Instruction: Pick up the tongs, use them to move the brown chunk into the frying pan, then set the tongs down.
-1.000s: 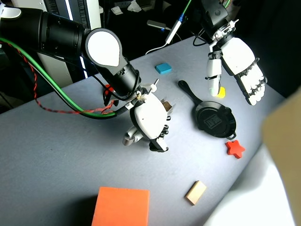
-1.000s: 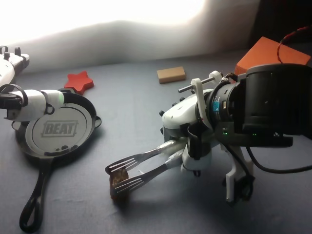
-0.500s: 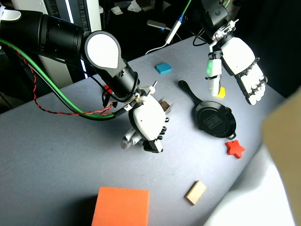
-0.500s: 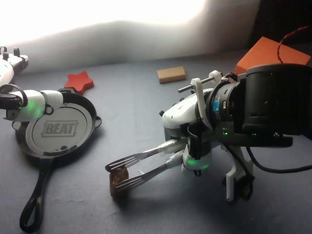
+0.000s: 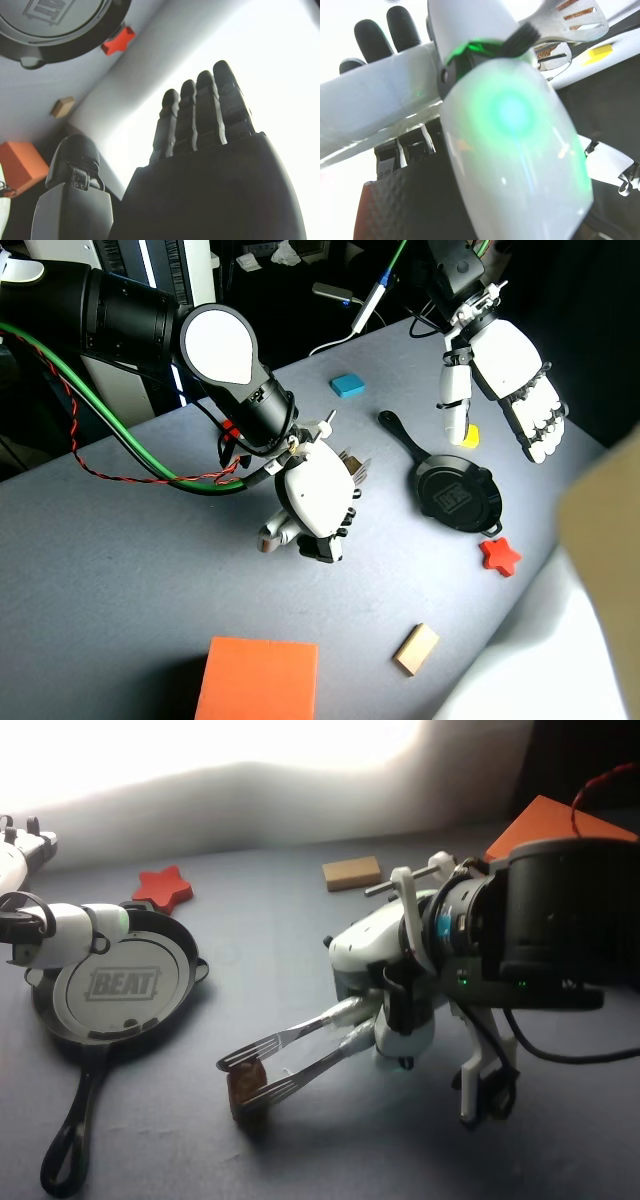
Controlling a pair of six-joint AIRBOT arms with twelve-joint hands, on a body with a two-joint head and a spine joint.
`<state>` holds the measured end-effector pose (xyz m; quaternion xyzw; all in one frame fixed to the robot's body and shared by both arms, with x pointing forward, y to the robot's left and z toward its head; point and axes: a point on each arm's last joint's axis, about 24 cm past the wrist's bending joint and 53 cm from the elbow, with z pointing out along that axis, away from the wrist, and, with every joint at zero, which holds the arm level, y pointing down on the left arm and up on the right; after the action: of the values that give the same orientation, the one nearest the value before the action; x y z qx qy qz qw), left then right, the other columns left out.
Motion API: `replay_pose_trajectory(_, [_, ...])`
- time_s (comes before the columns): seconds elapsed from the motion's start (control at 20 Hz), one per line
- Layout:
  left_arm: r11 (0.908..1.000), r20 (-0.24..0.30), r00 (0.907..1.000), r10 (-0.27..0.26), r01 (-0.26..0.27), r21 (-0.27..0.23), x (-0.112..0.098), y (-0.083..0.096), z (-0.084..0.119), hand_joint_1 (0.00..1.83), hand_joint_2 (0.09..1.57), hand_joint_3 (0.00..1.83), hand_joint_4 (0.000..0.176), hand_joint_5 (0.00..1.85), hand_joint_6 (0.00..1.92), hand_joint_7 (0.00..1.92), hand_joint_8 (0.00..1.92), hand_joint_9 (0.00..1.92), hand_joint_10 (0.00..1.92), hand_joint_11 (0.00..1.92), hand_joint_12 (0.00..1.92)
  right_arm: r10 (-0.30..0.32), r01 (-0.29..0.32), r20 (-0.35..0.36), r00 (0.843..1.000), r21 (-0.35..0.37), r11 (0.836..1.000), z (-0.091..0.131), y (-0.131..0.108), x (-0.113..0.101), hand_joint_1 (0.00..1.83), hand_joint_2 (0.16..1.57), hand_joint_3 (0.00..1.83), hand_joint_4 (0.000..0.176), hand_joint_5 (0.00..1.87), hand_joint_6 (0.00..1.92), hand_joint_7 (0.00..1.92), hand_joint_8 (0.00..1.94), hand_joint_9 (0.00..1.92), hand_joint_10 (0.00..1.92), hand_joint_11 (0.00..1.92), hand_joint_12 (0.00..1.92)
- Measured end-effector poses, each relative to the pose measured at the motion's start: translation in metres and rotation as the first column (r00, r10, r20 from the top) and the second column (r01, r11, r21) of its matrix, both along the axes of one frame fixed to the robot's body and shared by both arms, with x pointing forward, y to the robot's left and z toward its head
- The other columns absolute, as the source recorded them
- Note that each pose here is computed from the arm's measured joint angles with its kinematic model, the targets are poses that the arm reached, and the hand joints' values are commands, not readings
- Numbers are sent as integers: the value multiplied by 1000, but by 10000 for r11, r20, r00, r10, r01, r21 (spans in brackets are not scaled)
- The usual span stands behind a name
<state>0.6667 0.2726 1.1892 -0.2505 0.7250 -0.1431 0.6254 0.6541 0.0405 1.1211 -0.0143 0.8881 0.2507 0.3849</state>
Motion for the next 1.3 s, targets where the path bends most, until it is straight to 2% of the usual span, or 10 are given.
replay_pose_trajectory(0.15, [9999,-36,10000,42,-43,-99,-1,0,-1,33,1223,2,0,57,0,55,1,55,0,0,251,-30,29,112,9999,70,10000,5,-1,3,1203,1146,0,19,939,1098,921,1072,903,827,537,1588])
replay_pose_trajectory(0.3, [9998,-141,9998,111,-113,-153,-2,3,-7,70,1213,0,0,93,9,84,5,80,6,0,311,-51,50,85,10000,101,9999,5,-2,3,1198,1155,2,17,922,1129,903,1090,897,798,521,1579])
replay_pose_trajectory(0.35, [9998,-176,9997,158,-160,-121,-2,6,-8,28,1221,2,0,67,3,63,1,61,2,0,266,-49,48,79,10000,106,9999,5,-1,3,1205,1143,0,21,943,1085,935,1058,921,807,552,1576])
replay_pose_trajectory(0.4, [9996,-148,9996,245,-247,-163,0,10,-8,72,1217,0,0,81,6,71,3,66,3,0,287,-56,55,74,10000,114,9999,5,-1,3,1202,1146,1,22,931,1103,928,1067,914,803,550,1571])
replay_pose_trajectory(0.65, [9953,-224,9954,933,-938,-228,0,42,-16,14,1224,2,0,67,0,54,1,48,0,0,237,-69,68,63,10000,130,9999,5,-1,3,1199,1153,1,18,923,1130,911,1073,909,754,536,1563])
replay_pose_trajectory(0.75, [9934,-152,9937,1113,-1117,-266,-1,52,-13,40,1221,0,0,82,5,67,3,61,3,0,259,-82,81,53,10000,145,9999,5,-1,3,1203,1146,0,18,939,1105,926,1049,926,727,536,1550])
replay_pose_trajectory(0.9, [9921,-91,9923,1236,-1237,-204,-2,59,-10,41,1219,0,0,82,3,73,3,69,5,0,283,-114,114,34,9999,146,9998,5,-2,3,1203,1144,0,22,934,1103,936,1042,944,706,555,1527])
replay_pose_trajectory(1.3, [9932,-160,9932,1156,-1158,-138,-4,58,-12,62,1218,0,0,79,0,70,2,68,3,0,267,-448,446,36,9990,451,9980,16,-7,9,1196,1157,0,24,904,1137,915,1090,930,762,529,1572])
